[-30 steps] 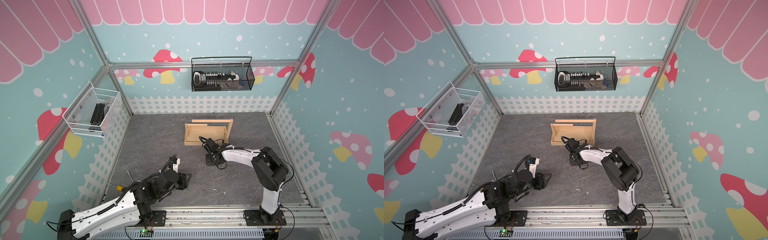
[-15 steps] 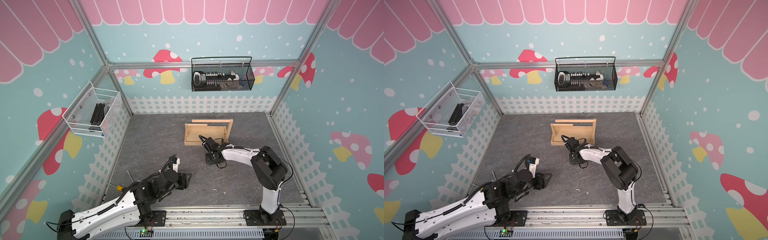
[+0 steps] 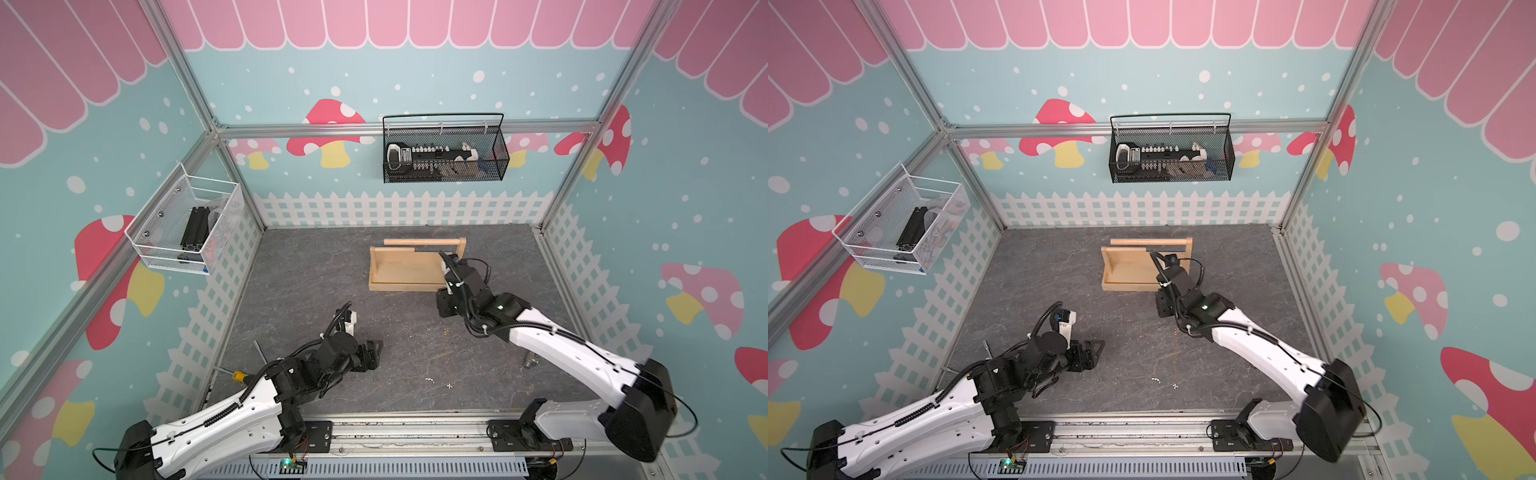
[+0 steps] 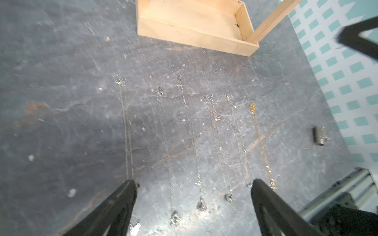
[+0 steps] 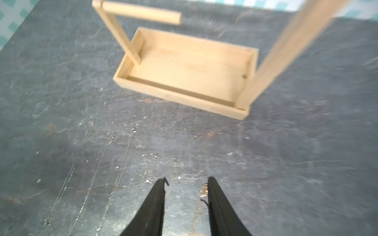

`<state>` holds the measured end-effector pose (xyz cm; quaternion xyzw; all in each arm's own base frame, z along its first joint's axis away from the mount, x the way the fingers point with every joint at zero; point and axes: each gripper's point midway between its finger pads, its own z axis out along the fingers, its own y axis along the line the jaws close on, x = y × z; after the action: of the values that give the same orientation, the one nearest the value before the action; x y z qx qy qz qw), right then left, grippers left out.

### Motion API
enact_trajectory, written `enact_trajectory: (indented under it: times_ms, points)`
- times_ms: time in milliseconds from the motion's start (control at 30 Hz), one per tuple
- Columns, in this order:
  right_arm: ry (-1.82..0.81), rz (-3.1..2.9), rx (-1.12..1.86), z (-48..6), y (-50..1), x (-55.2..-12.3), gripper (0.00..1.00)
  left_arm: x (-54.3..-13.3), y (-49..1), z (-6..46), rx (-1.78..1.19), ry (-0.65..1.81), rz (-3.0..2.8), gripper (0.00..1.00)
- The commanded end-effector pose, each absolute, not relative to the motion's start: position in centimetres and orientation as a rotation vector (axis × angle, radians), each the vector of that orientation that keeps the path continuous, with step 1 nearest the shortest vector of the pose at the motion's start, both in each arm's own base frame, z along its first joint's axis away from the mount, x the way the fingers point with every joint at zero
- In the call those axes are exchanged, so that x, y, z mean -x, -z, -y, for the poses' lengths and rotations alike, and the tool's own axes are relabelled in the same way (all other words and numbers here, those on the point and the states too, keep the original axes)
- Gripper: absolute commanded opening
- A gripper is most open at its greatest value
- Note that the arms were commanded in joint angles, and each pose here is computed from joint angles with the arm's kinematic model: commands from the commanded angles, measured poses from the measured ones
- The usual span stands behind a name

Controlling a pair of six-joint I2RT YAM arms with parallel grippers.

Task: Take the necklace off the jewelry display stand
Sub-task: Adjust the necklace at the center of the board, then reset both arms

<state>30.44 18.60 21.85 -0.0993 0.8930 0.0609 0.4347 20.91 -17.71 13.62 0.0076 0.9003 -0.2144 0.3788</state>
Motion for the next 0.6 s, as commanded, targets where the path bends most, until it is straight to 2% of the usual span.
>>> enact_trajectory:
  times_ms: [0, 33, 67, 167, 267, 333, 467, 567]
  points:
    - [0.260, -1.999, 0.090, -10.1, -25.4, -30.0, 0.47, -24.5, -15.9, 16.0, 0.023, 0.496, -2.189, 0.99]
    - [0.353, -1.914, 0.024, -7.8, -26.4, -29.8, 0.57, -25.8, -16.3, 15.2, 0.062, 0.503, -2.165, 0.99]
    - [0.431, -1.850, -0.055, -5.7, -26.9, -29.4, 0.74, -27.1, -16.9, 14.1, 0.117, 0.505, -2.139, 0.99]
    - [0.565, -1.720, -0.148, -2.3, -26.6, -29.1, 0.98, -30.4, -17.8, 9.7, 0.287, 0.449, -2.085, 0.99]
    - [0.657, -1.642, 0.011, -2.1, -23.5, -30.0, 0.99, -32.3, -17.5, 4.1, 0.453, 0.242, -2.049, 0.99]
    - [0.660, -1.656, -0.032, -0.6, -21.5, -30.7, 0.99, -32.7, -17.4, 1.9, 0.465, 0.135, -2.043, 0.99]
    - [0.449, -1.645, -0.154, 1.5, -17.6, -32.0, 0.99, -34.1, -17.2, 2.6, 0.432, 0.264, -1.966, 0.99]
    - [0.516, -1.628, -0.058, 1.1, -17.1, -33.4, 0.99, -34.8, -17.6, 4.2, 0.256, 0.310, -1.857, 0.99]
